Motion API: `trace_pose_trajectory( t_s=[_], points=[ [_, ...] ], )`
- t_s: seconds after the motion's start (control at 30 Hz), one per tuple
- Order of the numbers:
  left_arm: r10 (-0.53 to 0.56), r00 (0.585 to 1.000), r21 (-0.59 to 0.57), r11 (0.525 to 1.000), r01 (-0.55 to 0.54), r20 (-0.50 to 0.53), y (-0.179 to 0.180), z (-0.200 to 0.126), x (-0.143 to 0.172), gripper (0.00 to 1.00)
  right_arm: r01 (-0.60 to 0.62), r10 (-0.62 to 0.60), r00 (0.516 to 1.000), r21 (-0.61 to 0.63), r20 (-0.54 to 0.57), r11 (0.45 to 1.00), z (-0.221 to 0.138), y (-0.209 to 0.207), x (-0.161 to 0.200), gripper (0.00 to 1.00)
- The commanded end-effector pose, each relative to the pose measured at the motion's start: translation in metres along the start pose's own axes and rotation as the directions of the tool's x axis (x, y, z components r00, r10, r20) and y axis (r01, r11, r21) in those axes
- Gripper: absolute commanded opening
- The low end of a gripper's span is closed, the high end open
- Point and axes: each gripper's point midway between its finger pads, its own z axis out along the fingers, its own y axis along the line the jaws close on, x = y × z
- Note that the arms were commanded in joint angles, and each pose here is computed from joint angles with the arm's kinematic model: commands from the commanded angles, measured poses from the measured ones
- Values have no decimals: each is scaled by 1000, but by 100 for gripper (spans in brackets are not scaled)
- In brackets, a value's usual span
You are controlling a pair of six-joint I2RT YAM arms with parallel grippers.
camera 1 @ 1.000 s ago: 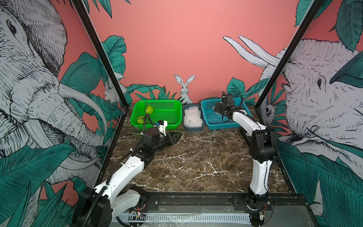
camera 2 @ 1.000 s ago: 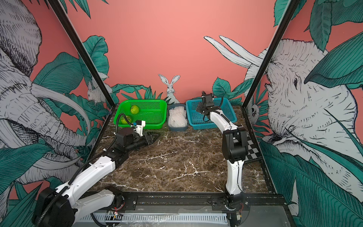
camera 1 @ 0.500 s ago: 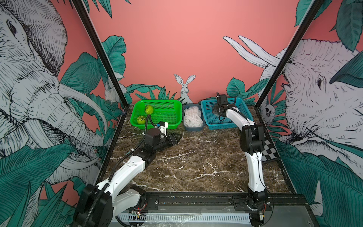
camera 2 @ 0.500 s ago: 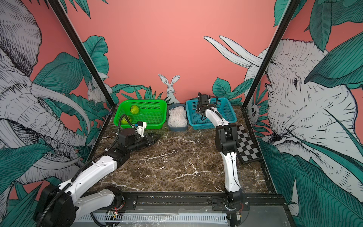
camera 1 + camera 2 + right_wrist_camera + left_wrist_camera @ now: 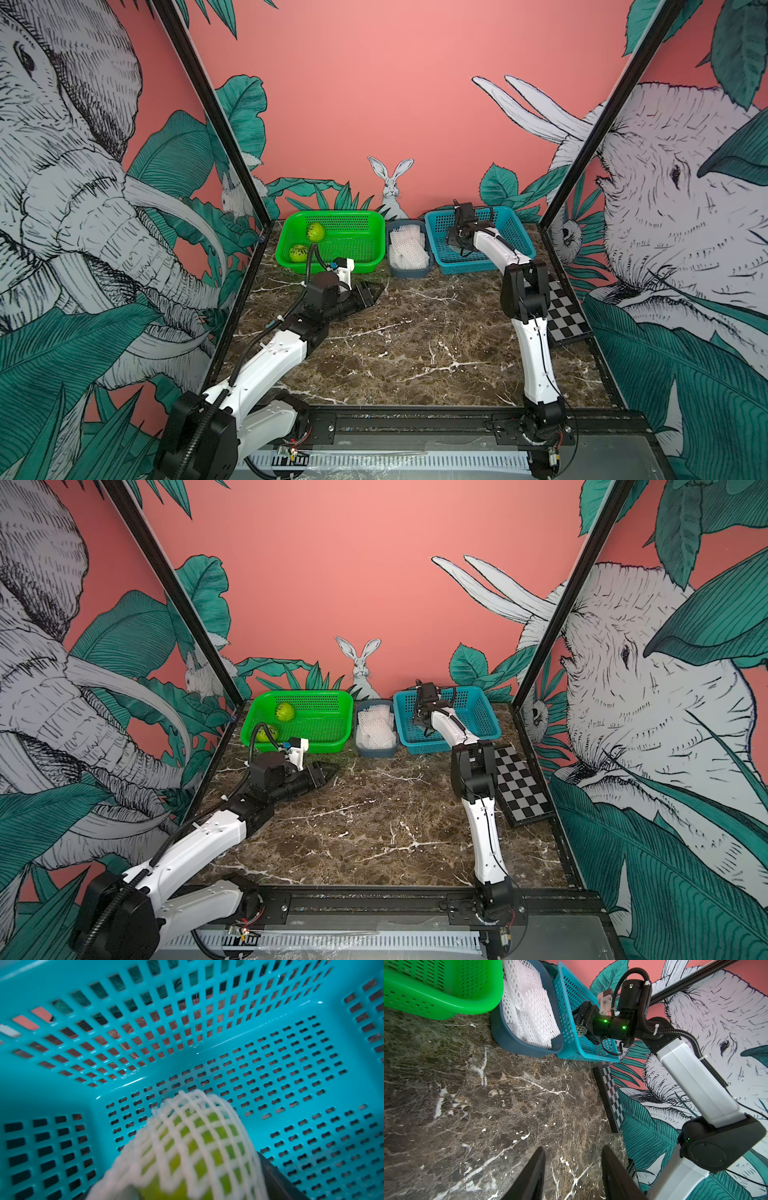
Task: Sleeve custard apples in foam nets
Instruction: Place the custard apple in the basket.
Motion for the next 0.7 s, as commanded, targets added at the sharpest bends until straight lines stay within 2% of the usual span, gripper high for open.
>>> trace_pose_trajectory(
  t_s=[0.0, 0.13, 0.3, 0.43, 0.53, 0.67],
  points=[
    [4, 1000, -13, 1000, -4, 12, 4, -4, 3, 46, 21, -21, 1000, 0, 4, 1000, -8, 2, -5, 92],
    [3, 1000, -15, 1000, -3, 11, 5, -4, 3, 46, 48, -49, 999, 23, 19, 999, -19, -2, -14, 98],
    [13, 1000, -27, 1000, -12, 18, 4, -5, -1, 46, 76, -78, 995, 44, 58, 996, -44, -8, -28, 99],
    [22, 999, -75, 997, -19, 47, 5, -11, -9, 48, 83, -90, 990, 61, 111, 995, -78, -17, -39, 99],
    [52, 997, -157, 987, -43, 54, 7, -19, -19, 63, 87, -92, 983, 37, 162, 996, -114, -18, -43, 99],
    [87, 995, -213, 974, -77, 39, 4, -27, -38, 70, 134, -118, 959, -44, 256, 990, -168, -6, -31, 97]
  ],
)
